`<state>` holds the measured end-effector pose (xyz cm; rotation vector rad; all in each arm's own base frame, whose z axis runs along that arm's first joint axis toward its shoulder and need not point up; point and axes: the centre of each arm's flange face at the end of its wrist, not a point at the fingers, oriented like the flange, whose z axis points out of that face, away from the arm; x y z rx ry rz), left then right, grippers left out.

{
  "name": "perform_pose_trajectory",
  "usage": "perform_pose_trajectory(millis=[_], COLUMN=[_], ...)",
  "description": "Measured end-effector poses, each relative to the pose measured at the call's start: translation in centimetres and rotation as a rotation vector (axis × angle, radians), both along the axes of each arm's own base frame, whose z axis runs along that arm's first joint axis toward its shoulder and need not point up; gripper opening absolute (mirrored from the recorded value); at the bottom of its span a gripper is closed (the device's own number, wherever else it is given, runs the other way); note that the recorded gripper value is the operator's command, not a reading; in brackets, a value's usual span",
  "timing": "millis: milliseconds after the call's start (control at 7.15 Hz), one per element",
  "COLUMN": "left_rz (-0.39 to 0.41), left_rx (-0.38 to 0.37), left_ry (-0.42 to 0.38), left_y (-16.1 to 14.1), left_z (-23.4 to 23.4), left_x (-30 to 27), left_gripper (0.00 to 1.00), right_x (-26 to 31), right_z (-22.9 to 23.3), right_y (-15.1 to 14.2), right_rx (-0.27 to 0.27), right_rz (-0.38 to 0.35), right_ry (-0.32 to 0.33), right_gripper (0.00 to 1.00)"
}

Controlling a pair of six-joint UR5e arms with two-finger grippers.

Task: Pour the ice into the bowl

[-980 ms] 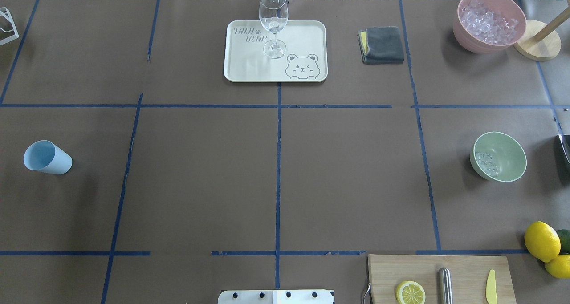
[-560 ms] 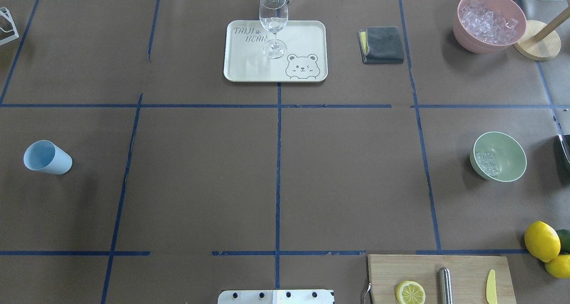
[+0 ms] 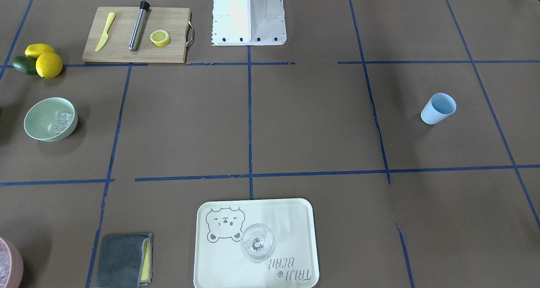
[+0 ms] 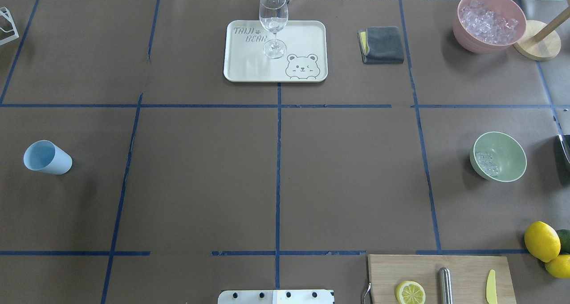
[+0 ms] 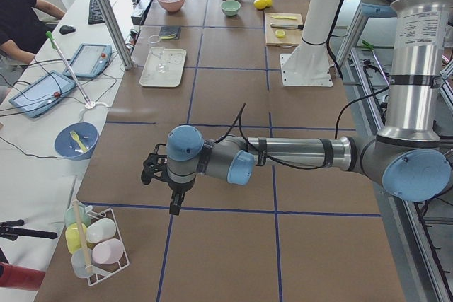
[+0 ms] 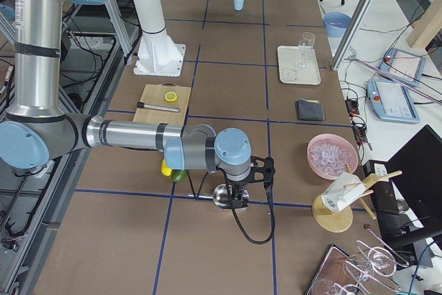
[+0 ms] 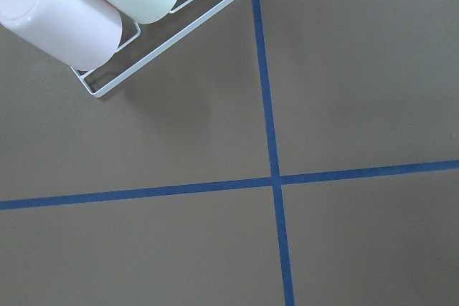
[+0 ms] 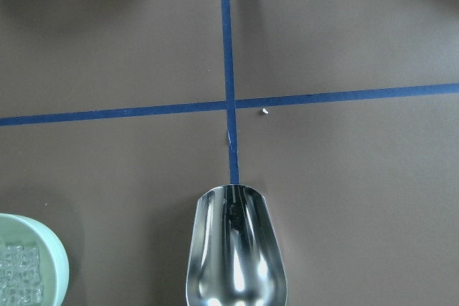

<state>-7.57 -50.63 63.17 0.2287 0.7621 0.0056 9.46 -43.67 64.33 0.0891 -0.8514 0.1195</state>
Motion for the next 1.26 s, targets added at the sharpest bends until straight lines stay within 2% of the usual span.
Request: perform_pose_trajectory(millis=[1259], left_rz=[0.014], left_rx=[-0.102], left_ry=[-0.004], left_y=[0.7], left_z=[-1.5], left_x=[0.4], left_gripper=[1.00], right_x=[0.0], right_z=[0.4], right_y=[0.4], right_rx=[-0.011], right_rz=[0.000], right_ry=[-0.003], right_gripper=[1.00])
